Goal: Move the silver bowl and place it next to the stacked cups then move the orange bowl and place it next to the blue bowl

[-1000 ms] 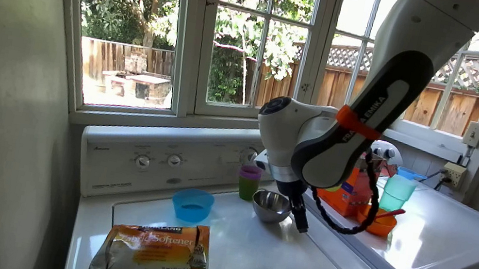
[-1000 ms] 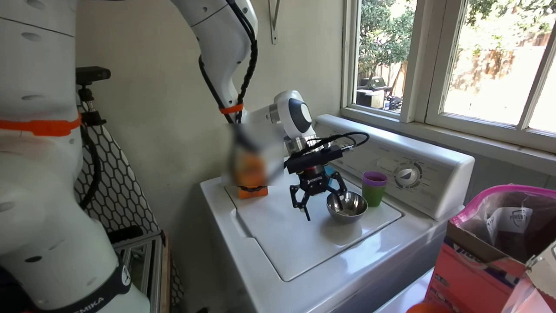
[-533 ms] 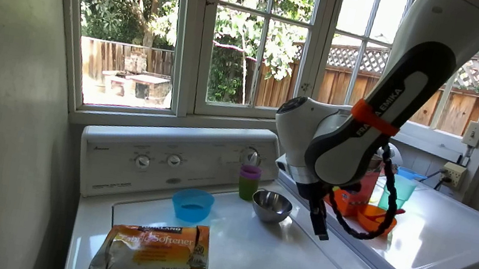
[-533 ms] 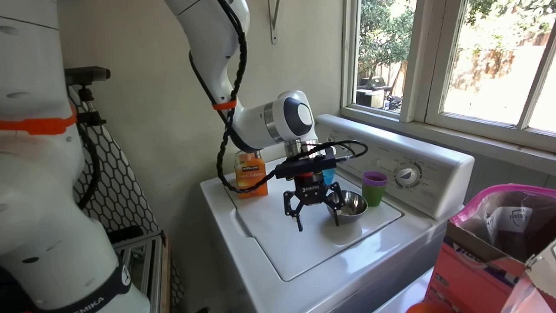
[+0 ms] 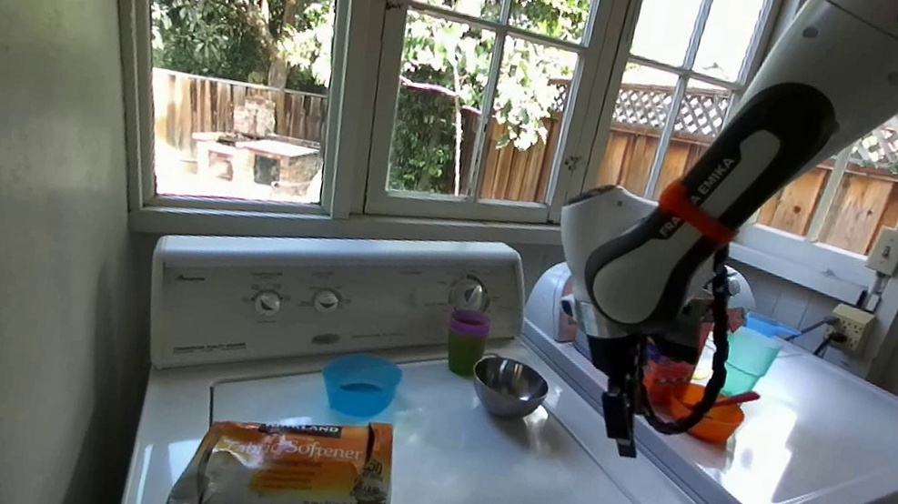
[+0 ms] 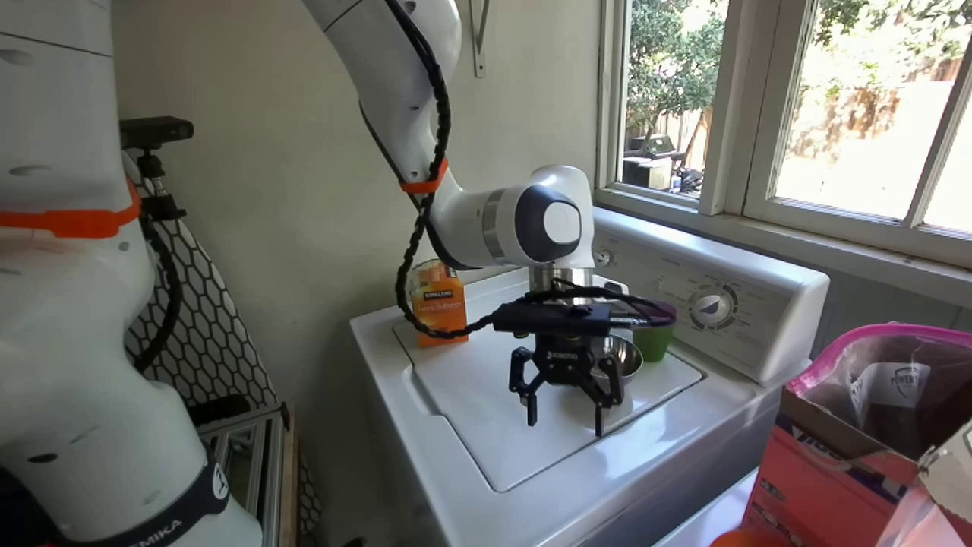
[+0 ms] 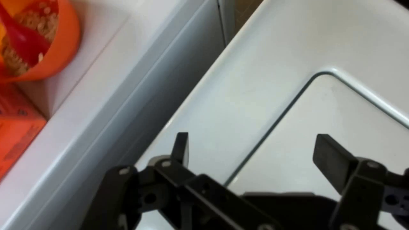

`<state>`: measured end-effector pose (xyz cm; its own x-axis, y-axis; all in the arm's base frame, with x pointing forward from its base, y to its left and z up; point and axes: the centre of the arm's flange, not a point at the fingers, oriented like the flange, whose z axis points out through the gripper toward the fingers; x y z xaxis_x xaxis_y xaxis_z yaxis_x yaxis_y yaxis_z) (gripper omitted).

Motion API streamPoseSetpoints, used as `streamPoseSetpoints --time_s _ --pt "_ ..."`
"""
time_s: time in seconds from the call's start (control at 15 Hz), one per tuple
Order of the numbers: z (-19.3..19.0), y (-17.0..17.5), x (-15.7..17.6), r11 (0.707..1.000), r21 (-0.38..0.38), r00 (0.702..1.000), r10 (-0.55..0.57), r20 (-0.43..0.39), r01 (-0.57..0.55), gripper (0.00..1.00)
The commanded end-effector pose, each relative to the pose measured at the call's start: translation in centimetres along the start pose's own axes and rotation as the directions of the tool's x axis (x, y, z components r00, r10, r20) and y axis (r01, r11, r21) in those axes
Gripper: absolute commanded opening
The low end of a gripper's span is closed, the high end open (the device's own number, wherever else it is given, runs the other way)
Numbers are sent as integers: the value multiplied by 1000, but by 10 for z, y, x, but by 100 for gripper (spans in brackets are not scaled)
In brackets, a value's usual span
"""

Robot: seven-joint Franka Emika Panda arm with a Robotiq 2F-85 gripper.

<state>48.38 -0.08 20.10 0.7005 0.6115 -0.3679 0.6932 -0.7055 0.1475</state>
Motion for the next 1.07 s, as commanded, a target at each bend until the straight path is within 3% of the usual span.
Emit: streamPoseSetpoints --time_s 0.0,0.2,0.47,0.53,0.73,0.8,0.93,1.0 --pt "35 45 -37 979 140 988 152 1 -151 100" --pt "47 68 -67 925 226 952 306 27 -304 100" --pt "40 78 -75 817 356 881 470 45 -454 100" --pt "49 78 -81 865 288 907 421 27 -410 100" --pt "46 80 -75 833 341 890 456 23 -436 100" --pt "50 88 -79 809 329 860 509 24 -488 100" --pt "57 104 -92 812 279 842 540 -25 -512 100" --pt "62 112 -98 836 232 854 518 -39 -497 100"
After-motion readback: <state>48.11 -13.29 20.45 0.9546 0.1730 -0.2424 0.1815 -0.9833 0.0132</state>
